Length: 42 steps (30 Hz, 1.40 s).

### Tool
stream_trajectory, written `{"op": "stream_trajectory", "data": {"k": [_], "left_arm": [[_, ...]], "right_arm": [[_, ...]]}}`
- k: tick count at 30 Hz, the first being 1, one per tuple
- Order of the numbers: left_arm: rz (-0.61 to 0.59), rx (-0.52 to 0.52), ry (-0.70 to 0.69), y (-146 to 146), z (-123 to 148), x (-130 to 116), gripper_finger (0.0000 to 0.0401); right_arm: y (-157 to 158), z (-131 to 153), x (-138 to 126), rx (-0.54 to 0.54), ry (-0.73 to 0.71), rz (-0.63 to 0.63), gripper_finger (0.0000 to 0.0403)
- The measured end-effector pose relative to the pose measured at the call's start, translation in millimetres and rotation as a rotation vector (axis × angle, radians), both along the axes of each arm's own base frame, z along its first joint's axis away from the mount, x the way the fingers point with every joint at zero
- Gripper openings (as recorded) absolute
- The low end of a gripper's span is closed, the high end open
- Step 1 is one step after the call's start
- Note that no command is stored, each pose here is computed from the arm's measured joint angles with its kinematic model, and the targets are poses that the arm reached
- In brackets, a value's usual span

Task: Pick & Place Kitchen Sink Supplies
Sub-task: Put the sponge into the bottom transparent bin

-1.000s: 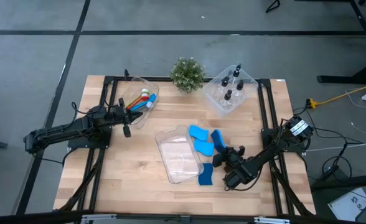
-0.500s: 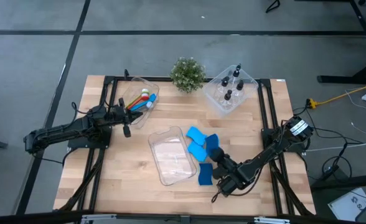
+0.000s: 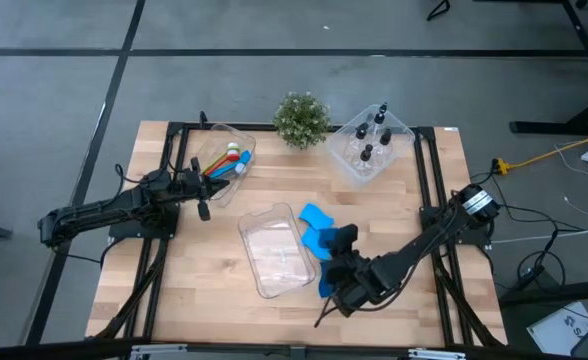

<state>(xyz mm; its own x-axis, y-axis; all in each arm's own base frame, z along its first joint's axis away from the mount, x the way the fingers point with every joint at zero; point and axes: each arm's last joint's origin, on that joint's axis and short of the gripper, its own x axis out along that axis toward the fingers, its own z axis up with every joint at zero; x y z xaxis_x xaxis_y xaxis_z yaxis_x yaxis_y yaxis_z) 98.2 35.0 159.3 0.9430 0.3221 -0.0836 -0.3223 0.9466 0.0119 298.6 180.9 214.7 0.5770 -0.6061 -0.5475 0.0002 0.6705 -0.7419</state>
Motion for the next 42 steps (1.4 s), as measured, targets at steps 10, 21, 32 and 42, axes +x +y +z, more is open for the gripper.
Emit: {"op": "stream_trajectory", "data": {"k": [10,21,32,42], "left_arm": [[0.0,0.0,0.0,0,0,0,0.0002],[0.0,0.0,0.0,0,0,0,0.0002],[0.0,0.0,0.0,0,0,0,0.0002],[0.0,0.0,0.0,0,0,0,0.0002]], "right_arm": [[2,56,16,0.04,-0.069,-0.014,0.0028],[9,131,33,0.234,-0.283,0.01,0.0027],[-18,153,65,0.219,-0.347,0.113,0.0018],[-54,156,88,0.407,-0.332,0.232,0.0014]]}}
